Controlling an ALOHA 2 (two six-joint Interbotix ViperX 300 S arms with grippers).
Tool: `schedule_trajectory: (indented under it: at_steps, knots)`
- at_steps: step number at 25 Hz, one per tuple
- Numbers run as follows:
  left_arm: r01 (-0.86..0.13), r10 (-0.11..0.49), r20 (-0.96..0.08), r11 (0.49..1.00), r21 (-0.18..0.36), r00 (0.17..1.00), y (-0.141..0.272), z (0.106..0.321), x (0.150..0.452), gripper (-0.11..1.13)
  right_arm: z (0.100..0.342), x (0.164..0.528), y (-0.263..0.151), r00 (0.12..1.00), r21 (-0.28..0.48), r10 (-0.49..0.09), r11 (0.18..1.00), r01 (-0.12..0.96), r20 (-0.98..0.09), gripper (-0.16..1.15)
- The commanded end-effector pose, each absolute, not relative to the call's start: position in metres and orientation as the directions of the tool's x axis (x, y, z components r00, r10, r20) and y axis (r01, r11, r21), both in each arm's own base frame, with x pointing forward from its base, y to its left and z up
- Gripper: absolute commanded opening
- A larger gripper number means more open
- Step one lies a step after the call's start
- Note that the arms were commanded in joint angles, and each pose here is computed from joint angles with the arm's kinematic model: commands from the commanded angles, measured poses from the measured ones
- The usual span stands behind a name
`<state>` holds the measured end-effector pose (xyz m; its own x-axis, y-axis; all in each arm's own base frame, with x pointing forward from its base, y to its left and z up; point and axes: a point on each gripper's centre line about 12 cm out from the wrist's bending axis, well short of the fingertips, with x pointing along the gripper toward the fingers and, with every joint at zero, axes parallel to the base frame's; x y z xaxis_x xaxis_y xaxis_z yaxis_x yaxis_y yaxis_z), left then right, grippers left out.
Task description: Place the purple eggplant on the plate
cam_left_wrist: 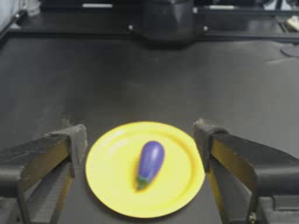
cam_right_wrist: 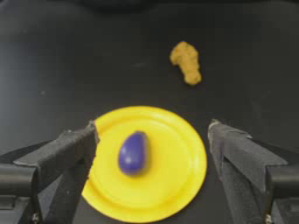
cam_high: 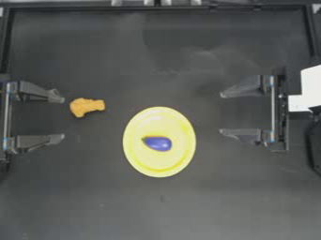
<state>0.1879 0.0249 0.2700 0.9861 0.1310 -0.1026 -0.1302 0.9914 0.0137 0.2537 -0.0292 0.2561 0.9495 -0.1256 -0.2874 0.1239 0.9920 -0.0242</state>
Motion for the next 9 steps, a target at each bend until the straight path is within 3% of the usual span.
schedule_trajectory:
  at_steps: [1,9]
  knots:
    - [-0.134,0.134,-0.08,0.991,0.014,0.988,0.025,0.275,0.186,1.03,0.262,0.254,-0.026,0.959,-0.027,-0.116,0.993,0.113,-0.259,1.02]
    - [-0.134,0.134,-0.078,0.991,0.012,0.988,0.025,0.273,0.184,1.03,0.268,0.237,-0.024,0.973,-0.028,-0.119,0.993,0.115,-0.2,1.02]
